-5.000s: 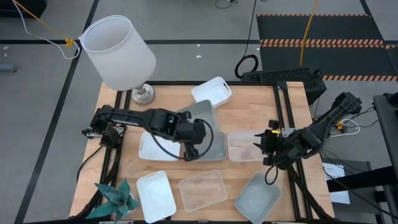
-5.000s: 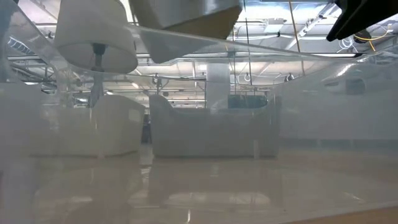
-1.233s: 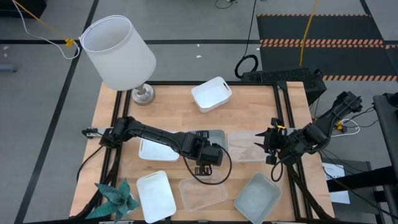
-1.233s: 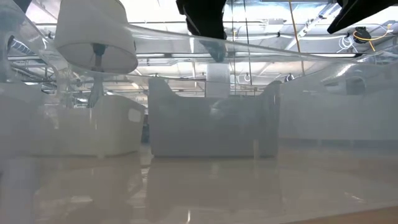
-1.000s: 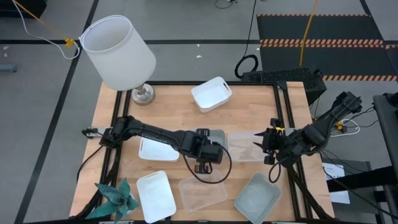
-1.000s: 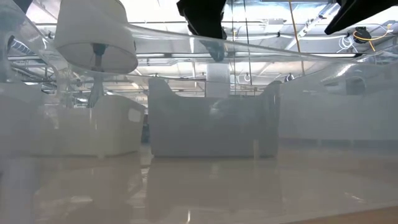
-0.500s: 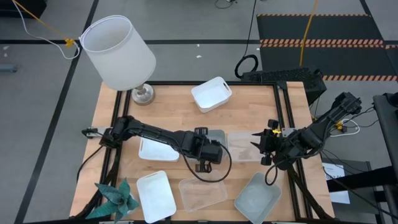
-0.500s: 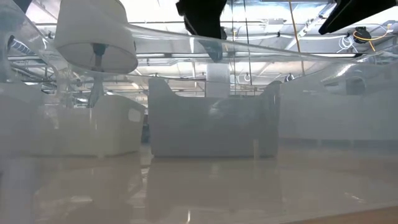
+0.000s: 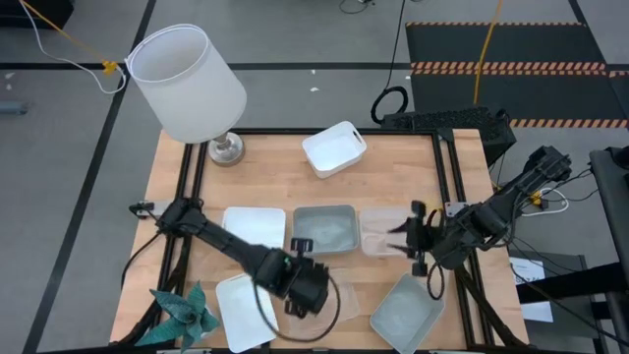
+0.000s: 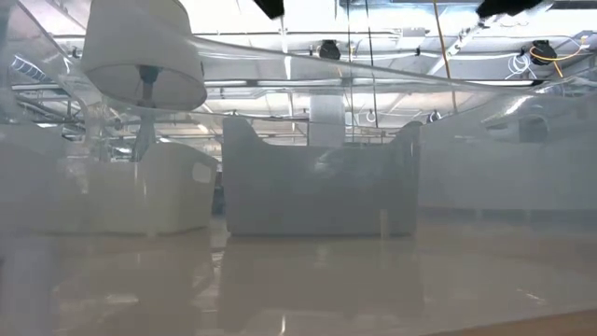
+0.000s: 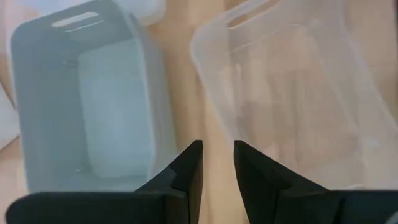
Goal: Stack baskets by color
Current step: Stack the bottom gray bin on the top stacked gray bins
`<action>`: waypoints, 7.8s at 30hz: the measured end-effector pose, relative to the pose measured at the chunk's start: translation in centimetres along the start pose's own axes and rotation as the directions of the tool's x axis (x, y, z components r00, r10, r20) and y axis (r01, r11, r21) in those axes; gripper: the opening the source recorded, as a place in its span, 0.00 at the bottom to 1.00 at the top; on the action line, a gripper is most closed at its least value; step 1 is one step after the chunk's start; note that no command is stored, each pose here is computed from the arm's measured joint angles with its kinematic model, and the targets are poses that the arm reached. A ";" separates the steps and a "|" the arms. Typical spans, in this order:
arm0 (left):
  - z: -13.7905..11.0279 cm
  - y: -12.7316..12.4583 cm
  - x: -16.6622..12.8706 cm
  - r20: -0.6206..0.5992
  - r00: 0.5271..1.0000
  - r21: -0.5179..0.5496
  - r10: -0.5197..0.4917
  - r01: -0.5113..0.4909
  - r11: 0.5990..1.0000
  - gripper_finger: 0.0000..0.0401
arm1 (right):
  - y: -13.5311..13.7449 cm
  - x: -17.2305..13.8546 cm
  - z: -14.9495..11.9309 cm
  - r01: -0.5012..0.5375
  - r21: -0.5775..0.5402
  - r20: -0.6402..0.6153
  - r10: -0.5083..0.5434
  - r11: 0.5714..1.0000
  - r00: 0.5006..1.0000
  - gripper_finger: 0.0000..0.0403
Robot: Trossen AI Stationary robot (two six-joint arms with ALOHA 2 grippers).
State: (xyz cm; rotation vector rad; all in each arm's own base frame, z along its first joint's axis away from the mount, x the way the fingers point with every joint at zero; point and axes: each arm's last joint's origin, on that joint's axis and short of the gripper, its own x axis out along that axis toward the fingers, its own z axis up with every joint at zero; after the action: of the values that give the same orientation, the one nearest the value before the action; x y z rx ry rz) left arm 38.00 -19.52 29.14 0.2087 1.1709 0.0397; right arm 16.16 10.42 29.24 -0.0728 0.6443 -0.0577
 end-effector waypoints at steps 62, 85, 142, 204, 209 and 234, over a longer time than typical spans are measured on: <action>1.8 -5.1 -2.3 0.397 0.918 0.031 -0.001 -0.013 0.999 0.23 | 20.0 0.7 -4.1 -0.578 -0.039 -0.576 0.454 0.815 0.679 0.01; 4.0 -6.0 -3.1 0.578 0.799 0.412 -0.169 -0.106 0.905 0.49 | 16.3 -4.7 0.9 -0.715 -0.517 -0.326 0.664 0.471 0.673 0.00; 5.5 -5.4 1.4 0.498 0.770 0.717 -0.399 -0.106 0.690 0.16 | 13.7 -0.6 2.7 -0.394 -0.918 -0.350 0.574 -0.053 0.740 0.02; 2.3 -3.9 -2.5 0.406 0.914 0.411 -0.021 -0.162 0.897 0.00 | 8.6 -5.3 4.5 -0.272 -0.143 0.001 0.275 0.952 0.961 0.77; 1.8 -3.5 -2.8 0.379 0.924 0.363 0.049 -0.197 0.911 0.01 | 9.5 -5.2 3.7 -0.181 -0.091 0.025 0.184 0.979 0.983 0.77; 1.3 0.8 -4.3 0.318 0.917 -0.009 0.241 -0.252 0.968 0.01 | 13.0 -2.8 2.3 -0.225 -0.053 -0.058 0.222 0.973 0.973 0.70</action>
State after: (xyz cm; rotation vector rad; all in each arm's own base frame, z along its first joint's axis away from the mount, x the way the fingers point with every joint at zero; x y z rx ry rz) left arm 37.57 -19.51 33.63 0.3768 0.8193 0.2033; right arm 15.70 23.72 31.64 -0.0559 0.7028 0.1777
